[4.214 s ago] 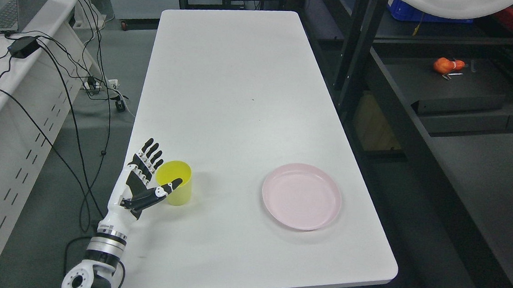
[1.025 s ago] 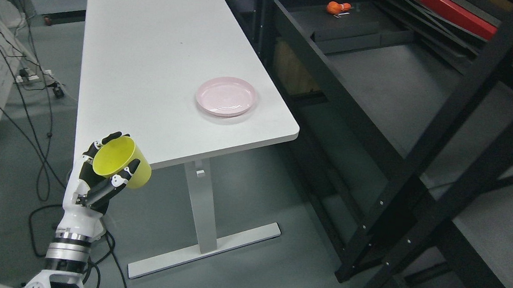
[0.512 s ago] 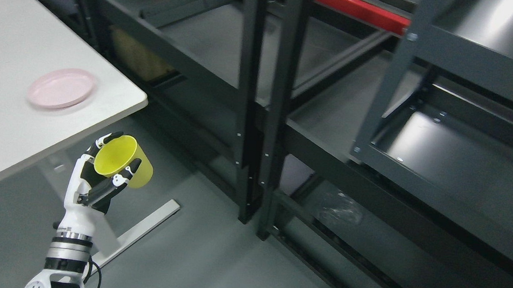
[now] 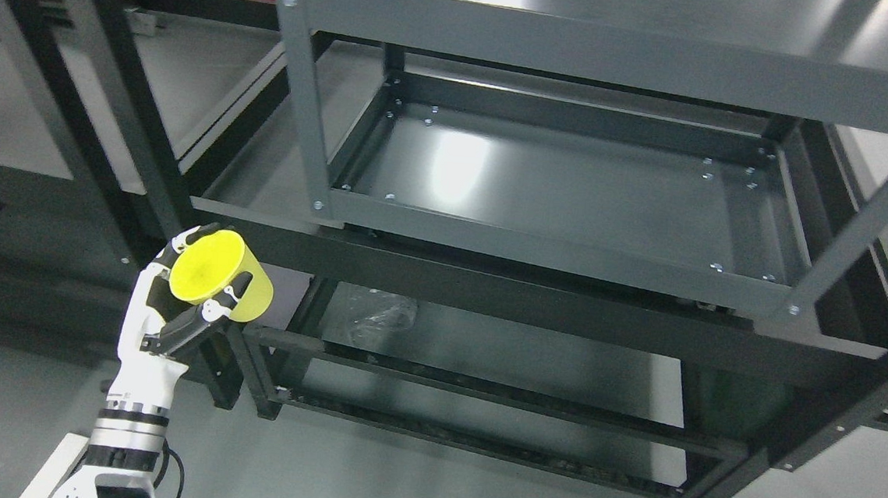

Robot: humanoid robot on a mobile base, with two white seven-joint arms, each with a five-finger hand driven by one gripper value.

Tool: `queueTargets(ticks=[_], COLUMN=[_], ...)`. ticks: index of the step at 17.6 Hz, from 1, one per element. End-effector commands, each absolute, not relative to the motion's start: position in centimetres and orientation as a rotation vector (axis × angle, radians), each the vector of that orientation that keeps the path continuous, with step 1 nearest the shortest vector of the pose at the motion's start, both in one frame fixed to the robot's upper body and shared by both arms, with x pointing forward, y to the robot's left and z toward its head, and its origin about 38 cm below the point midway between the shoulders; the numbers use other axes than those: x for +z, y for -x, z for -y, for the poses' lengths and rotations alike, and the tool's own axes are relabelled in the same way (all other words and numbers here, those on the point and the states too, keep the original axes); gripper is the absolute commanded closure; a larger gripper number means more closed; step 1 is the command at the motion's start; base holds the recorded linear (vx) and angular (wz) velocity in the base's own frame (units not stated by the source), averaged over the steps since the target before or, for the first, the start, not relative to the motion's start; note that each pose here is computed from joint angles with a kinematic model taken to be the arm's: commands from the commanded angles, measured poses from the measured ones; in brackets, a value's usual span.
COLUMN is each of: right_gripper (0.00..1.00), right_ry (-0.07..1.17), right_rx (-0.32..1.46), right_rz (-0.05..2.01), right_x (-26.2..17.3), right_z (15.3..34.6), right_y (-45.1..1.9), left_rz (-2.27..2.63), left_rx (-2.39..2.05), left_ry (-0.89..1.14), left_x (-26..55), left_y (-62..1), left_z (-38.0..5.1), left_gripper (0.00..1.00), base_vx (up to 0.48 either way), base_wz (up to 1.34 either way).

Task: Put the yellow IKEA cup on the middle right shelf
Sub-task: 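Hold the cup in the left hand while turning toward the shelving, then raise the left hand with the cup up toward the upper shelf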

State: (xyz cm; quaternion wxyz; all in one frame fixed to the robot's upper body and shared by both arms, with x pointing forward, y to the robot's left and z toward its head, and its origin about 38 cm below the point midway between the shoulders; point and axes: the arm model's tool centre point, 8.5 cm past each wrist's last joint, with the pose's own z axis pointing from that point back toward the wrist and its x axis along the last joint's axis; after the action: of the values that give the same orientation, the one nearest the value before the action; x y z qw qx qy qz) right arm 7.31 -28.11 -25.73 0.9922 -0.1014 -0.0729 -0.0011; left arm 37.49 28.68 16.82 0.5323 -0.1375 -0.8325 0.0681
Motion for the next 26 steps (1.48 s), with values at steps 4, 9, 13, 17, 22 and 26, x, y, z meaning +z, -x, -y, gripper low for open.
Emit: queueTargets(ticks=[4, 9, 13, 17, 22, 26], right_gripper=[0.01, 0.01, 0.01, 0.01, 0.01, 0.01], right_ry=[0.216, 0.216, 0.216, 0.216, 0.216, 0.216], right_rx=[-0.008, -0.008, -0.008, -0.008, -0.008, -0.008], right_rz=[0.132, 0.132, 0.132, 0.132, 0.132, 0.132], right_x=[-25.7, -25.7, -25.7, -25.7, -25.7, -25.7], right_z=[29.1, 29.1, 29.1, 29.1, 29.1, 29.1], right_y=[-6.4, -6.4, -6.4, -6.4, -6.4, -6.4], left_rz=[1.988, 1.941, 1.918, 1.921, 1.953, 2.025], left_rx=[0.071, 0.026, 0.003, -0.046, -0.264, -0.390], left_ry=[0.421, 0.496, 0.538, 0.597, 0.851, 0.944], left_x=[16.6, 14.6, 13.9, 14.1, 15.8, 19.8], left_y=[-37.4, -36.0, -35.3, -35.1, -33.4, -34.7], left_z=[-24.9, -21.8, -20.2, -18.2, -11.0, -7.9], left_gripper=[0.99, 0.99, 0.99, 0.98, 0.98, 0.98], base_vx=[0.025, 0.067, 0.101, 0.129, 0.095, 0.018], base_wz=[-0.39, -0.20, -0.31, -0.16, 0.12, 0.04])
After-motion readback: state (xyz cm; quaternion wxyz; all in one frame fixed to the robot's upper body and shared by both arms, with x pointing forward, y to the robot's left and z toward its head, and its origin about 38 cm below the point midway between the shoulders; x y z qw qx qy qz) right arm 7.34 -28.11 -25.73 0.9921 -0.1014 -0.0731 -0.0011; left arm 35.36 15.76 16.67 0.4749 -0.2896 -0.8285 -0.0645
